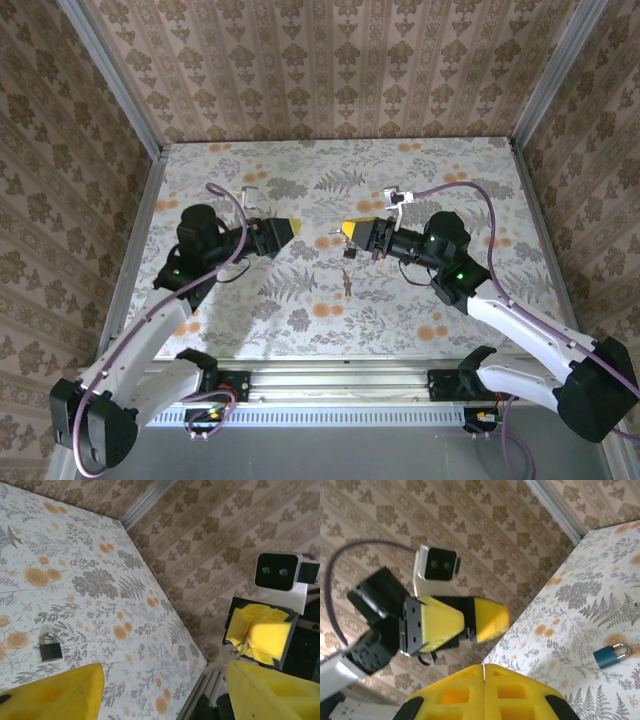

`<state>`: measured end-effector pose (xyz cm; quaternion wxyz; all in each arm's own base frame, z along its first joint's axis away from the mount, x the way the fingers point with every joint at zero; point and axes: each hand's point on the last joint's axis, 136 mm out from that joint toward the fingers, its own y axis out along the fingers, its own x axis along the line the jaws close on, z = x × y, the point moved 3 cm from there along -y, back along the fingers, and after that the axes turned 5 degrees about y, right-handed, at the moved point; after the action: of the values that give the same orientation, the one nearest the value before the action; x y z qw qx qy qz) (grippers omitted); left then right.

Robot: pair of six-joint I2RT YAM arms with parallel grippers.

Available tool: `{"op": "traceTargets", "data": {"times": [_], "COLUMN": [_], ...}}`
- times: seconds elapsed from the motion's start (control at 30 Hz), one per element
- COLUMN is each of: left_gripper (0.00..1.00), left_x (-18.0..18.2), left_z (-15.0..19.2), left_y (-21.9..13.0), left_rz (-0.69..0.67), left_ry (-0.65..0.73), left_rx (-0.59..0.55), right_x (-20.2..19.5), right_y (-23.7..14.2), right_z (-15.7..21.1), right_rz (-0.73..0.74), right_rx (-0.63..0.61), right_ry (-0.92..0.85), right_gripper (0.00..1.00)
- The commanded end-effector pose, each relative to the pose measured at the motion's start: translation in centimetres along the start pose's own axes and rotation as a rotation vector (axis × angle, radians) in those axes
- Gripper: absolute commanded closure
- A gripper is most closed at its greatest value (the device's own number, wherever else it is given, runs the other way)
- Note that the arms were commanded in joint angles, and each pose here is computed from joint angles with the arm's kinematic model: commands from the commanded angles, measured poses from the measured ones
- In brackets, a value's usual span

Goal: Unlock with the key

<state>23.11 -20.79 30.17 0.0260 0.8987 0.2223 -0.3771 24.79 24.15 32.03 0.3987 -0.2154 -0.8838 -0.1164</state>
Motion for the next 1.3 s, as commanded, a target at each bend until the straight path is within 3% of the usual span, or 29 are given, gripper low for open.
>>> {"op": "traceTargets", "data": {"times": [0.0, 0.27, 0.43, 0.57, 0.73, 0.93, 1.17, 1.27], "left_gripper": [0.31, 0.26, 0.28, 0.38, 0.58, 0.98, 1.00, 1.00], "left_x": [-1.8, -5.0, -5.8, -6.6, -6.9, -6.8, -6.6, -6.1], "left_z": [-3.3, -2.2, -1.9, -1.8, -1.8, -1.8, -1.5, -1.3], "left_y": [0.0, 2.7, 3.5, 4.1, 4.7, 4.8, 4.7, 4.8], "left_rz": [0.117, 0.241, 0.288, 0.323, 0.345, 0.338, 0.313, 0.266], "left_ry": [-0.031, 0.004, 0.005, 0.014, 0.011, 0.009, 0.021, 0.028], "left_rx": [-0.206, -0.152, -0.137, -0.126, -0.124, -0.117, -0.104, -0.067], "right_x": [0.6, 0.5, 0.4, 0.3, 0.0, -0.3, -0.8, -1.1], "right_y": [0.2, 1.2, 1.5, 1.7, 1.9, 1.9, 1.7, 1.7], "right_z": [-1.8, -1.6, -1.7, -1.7, -1.6, -1.3, -0.9, -0.6], "right_rz": [-0.035, -0.062, -0.080, -0.088, -0.088, -0.080, -0.059, -0.031], "right_rx": [-0.136, -0.161, -0.175, -0.176, -0.178, -0.170, -0.166, -0.139], "right_ry": [0.037, 0.072, 0.088, 0.100, 0.111, 0.117, 0.120, 0.122], "right_gripper": [1.00, 1.00, 1.00, 1.00, 1.00, 1.00, 1.00, 0.73]}}
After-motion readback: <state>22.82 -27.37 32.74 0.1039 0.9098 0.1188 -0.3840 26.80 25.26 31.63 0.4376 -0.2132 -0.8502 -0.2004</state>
